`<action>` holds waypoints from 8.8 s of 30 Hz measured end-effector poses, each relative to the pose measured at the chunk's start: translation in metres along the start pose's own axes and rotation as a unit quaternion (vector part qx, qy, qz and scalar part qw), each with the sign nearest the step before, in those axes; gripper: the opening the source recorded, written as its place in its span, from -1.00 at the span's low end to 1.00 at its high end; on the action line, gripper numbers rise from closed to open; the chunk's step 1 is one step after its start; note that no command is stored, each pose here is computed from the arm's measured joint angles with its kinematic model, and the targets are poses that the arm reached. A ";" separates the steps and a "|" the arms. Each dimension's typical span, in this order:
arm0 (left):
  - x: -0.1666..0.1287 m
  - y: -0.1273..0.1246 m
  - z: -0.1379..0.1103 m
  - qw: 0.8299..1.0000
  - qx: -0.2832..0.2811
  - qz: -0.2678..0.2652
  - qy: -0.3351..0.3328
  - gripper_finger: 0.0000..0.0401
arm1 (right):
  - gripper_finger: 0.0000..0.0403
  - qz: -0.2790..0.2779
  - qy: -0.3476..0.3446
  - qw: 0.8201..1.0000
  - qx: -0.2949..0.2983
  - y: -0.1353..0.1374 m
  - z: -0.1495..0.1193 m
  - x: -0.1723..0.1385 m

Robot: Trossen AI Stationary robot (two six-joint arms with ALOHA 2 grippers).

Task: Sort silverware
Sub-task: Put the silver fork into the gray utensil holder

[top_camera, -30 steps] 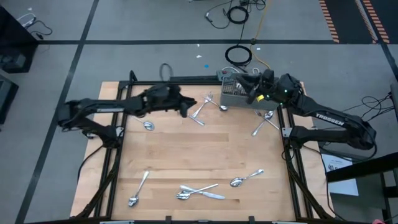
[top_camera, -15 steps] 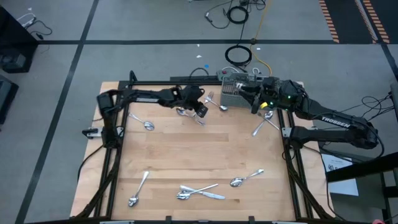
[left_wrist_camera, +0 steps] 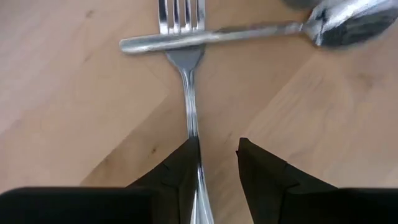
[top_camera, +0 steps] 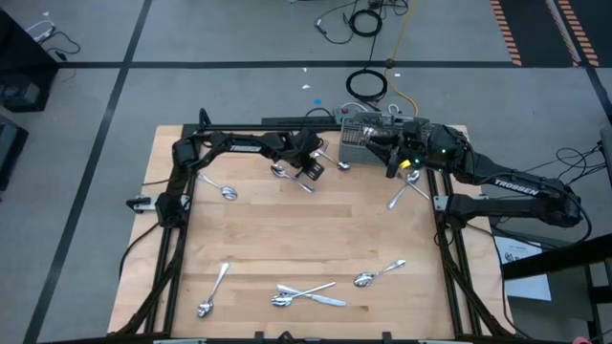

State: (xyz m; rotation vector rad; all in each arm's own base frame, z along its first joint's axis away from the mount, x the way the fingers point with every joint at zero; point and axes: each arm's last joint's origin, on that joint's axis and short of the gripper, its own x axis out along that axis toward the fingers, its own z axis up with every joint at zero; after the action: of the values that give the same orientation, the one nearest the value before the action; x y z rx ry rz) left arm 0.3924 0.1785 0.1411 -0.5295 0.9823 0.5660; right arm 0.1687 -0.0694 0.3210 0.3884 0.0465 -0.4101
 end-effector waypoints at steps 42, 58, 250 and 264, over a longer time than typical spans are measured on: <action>0.022 0.007 -0.009 0.996 0.023 -0.011 0.090 -0.84 | -0.28 0.029 -0.024 0.999 -0.011 0.008 0.006 -0.014; 0.009 -0.006 -0.003 0.998 0.041 -0.010 0.048 -0.32 | -0.28 0.028 -0.023 0.999 -0.011 0.008 0.005 -0.014; -0.258 -0.031 0.056 0.831 0.213 -0.393 -0.330 -1.00 | -0.28 0.133 -0.056 0.989 0.018 0.036 0.007 -0.004; -0.270 -0.100 0.033 0.815 0.208 -0.380 -0.385 -1.00 | -0.05 0.217 -0.185 0.957 -0.056 0.059 0.014 0.022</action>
State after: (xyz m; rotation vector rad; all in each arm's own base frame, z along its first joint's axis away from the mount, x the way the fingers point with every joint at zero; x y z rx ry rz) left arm 0.3601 0.0715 0.4086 -0.2139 0.0477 -0.1856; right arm 0.2118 -0.0329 0.3528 0.1952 -0.3744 -0.0393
